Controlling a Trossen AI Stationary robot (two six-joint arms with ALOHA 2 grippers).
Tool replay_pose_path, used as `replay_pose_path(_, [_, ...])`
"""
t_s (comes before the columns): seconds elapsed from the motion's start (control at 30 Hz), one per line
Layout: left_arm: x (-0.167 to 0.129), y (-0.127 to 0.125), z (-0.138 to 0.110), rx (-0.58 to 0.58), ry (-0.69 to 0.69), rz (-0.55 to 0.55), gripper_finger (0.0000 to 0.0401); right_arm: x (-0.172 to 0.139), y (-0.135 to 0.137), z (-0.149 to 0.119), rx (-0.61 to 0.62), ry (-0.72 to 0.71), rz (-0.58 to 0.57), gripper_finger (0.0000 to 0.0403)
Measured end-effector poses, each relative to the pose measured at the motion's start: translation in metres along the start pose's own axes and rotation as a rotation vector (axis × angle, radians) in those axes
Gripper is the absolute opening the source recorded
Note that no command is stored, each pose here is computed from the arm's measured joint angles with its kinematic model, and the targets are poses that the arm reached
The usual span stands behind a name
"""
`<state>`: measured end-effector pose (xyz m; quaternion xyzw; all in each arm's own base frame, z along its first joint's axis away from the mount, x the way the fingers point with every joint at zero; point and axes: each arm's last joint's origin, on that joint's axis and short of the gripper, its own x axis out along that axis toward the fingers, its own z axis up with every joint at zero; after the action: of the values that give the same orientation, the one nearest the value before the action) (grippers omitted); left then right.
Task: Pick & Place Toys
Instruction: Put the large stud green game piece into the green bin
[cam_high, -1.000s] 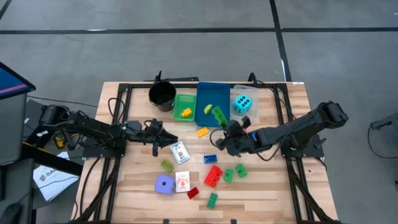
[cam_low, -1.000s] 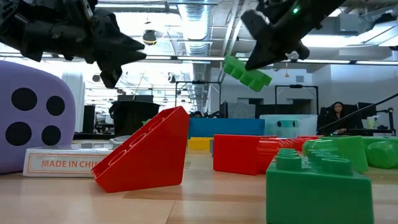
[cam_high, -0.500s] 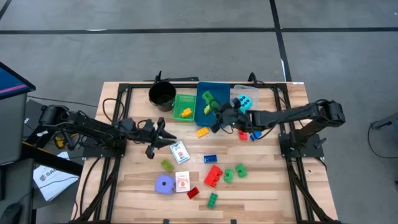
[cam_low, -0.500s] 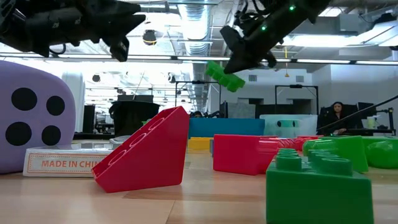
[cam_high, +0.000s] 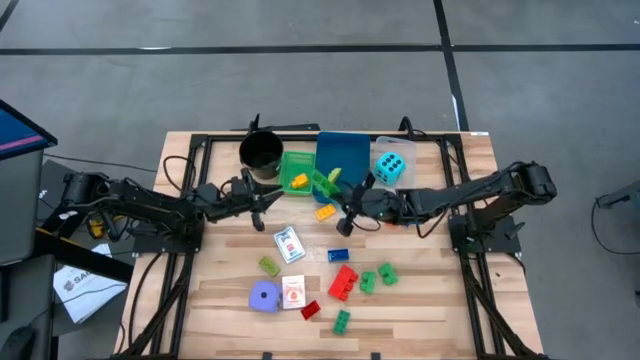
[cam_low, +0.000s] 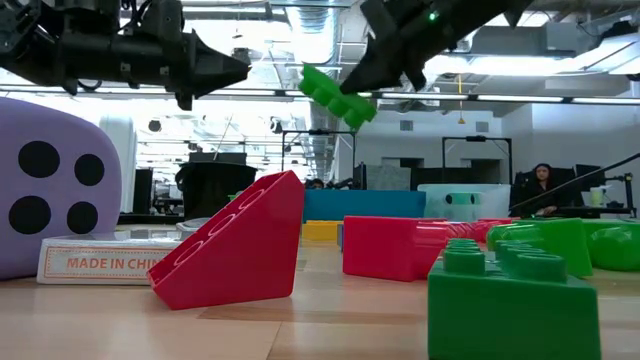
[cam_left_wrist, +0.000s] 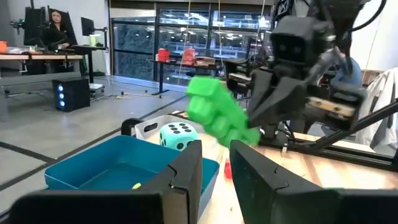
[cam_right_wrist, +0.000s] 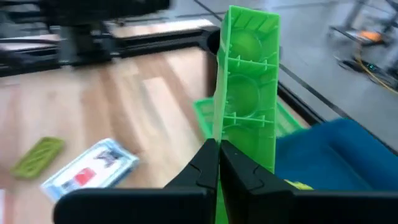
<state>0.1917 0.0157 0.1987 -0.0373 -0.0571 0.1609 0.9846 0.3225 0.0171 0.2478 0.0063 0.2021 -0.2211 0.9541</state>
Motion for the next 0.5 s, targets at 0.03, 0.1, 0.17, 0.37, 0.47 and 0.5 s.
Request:
replay_pose_path(0.03, [0.0,0.0,0.0,-0.001,0.001,-0.009,0.008,-0.001,0.003,0.001,-0.001,-0.014,0.014,0.0])
replay_pose_path(0.1, [0.0,-0.001,0.0,0.0,0.002,-0.031,0.0087,-0.004,0.008,0.003,0.0,-0.036,0.033,0.0])
replay_pose_path(0.17, [0.0,-0.001,0.0,0.004,0.003,-0.047,0.0102,-0.006,0.011,0.003,0.002,-0.044,0.063,0.0])
replay_pose_path(0.37, [0.0,-0.001,0.0,0.006,0.003,-0.05,0.0178,-0.008,0.017,0.006,0.009,-0.061,0.162,0.0])
replay_pose_path(0.47, [0.0,-0.001,0.001,0.003,-0.007,-0.051,0.022,-0.009,0.019,0.005,0.002,-0.059,0.188,0.0])
replay_pose_path(0.5, [0.0,-0.001,0.001,0.003,-0.008,-0.051,0.0232,-0.009,0.02,0.005,-0.006,-0.06,0.192,0.0])
